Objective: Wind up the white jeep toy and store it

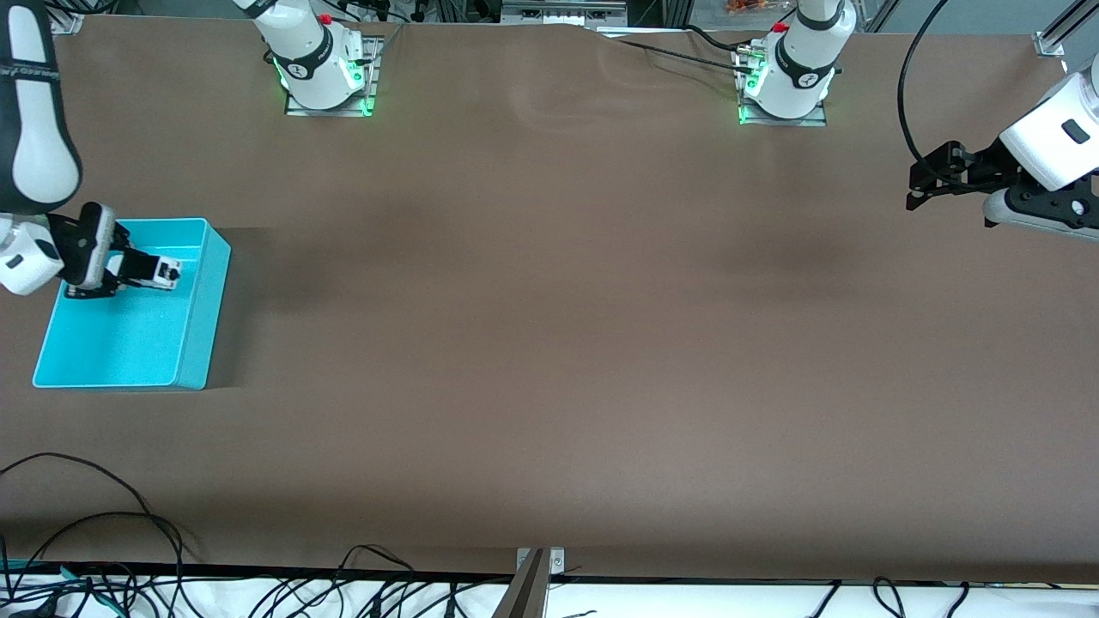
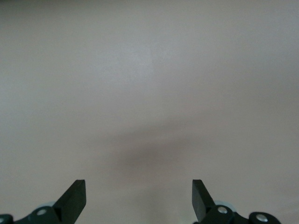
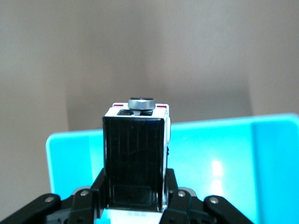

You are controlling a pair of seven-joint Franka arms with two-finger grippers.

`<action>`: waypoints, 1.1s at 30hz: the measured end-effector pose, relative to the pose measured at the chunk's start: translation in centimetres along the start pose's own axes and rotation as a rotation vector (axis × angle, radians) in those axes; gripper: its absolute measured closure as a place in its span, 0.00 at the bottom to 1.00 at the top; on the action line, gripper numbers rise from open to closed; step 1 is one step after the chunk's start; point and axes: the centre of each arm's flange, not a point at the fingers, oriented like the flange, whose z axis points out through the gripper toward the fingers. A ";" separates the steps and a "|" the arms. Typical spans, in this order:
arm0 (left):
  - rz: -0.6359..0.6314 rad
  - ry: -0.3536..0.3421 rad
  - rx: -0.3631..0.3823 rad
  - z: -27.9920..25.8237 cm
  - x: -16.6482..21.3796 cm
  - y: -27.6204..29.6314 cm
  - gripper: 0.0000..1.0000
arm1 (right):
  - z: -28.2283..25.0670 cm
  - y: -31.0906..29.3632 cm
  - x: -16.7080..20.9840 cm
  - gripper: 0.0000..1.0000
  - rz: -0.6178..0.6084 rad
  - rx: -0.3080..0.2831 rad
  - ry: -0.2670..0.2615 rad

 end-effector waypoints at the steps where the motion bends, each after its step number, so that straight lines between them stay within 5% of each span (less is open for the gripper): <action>1: 0.000 0.000 0.000 0.0 0.0 0.0 0.00 | 0.4 -0.2 -0.7 0.49 -0.005 0.006 0.002; 15: 0.000 0.000 0.000 0.0 0.0 0.0 0.00 | 7.5 -1.1 -7.3 0.49 -0.027 0.068 0.020; 33: 0.000 0.000 0.000 0.0 0.0 0.0 0.00 | 12.4 -0.7 -8.5 0.49 -0.040 0.056 0.086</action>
